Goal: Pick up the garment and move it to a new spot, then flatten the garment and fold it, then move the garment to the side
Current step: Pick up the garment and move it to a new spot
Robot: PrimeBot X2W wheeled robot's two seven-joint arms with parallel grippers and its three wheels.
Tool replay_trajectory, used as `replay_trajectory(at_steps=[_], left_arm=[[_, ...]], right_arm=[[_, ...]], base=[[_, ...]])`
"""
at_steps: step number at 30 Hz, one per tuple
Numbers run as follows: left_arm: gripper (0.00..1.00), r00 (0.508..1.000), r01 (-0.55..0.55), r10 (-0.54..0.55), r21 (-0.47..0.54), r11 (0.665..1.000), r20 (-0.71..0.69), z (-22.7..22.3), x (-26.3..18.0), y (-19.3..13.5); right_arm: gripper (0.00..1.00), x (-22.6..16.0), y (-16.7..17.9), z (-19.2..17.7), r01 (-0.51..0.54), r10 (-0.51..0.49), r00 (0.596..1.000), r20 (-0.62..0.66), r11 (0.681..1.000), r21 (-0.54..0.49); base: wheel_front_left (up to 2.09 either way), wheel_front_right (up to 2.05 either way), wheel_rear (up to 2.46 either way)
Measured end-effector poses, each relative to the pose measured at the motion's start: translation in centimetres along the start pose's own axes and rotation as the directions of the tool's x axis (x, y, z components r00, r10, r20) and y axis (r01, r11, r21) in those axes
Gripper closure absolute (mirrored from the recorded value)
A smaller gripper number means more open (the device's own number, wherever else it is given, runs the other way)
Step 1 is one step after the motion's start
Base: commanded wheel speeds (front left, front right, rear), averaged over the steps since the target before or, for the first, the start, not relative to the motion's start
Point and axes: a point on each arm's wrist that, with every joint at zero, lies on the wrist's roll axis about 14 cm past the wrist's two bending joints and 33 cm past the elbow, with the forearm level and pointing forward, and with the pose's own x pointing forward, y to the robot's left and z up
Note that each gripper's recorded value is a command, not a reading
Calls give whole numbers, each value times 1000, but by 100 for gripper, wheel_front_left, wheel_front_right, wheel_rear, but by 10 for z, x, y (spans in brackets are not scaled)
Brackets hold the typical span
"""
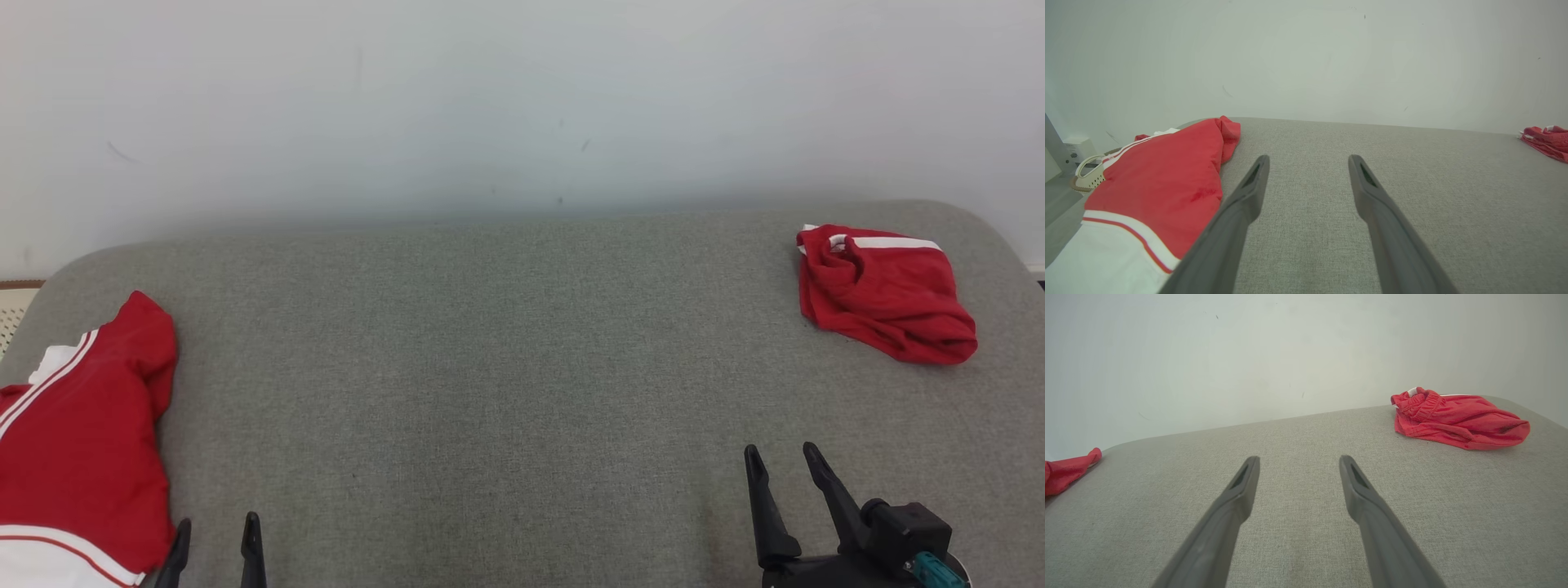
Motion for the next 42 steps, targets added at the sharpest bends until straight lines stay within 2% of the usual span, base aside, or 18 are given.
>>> replay_trajectory(at_steps=[11,23,30,42], left_arm=[[0,999,-37,37,11,999,2,2,-6,12],[0,981,-194,195,46,980,1,6,-36,61],[0,954,-300,300,65,952,10,13,-63,92],[0,911,-411,411,86,908,16,20,-99,123]], right_arm=[[0,6,9,-5,-31,31,999,-15,1000,5],[0,25,50,-18,-165,166,985,-48,986,32],[0,36,87,-24,-276,279,958,-63,960,47],[0,45,130,-28,-398,402,913,-67,915,63]], base=[[0,0,0],[0,0,0],[0,0,0],[0,0,0]])
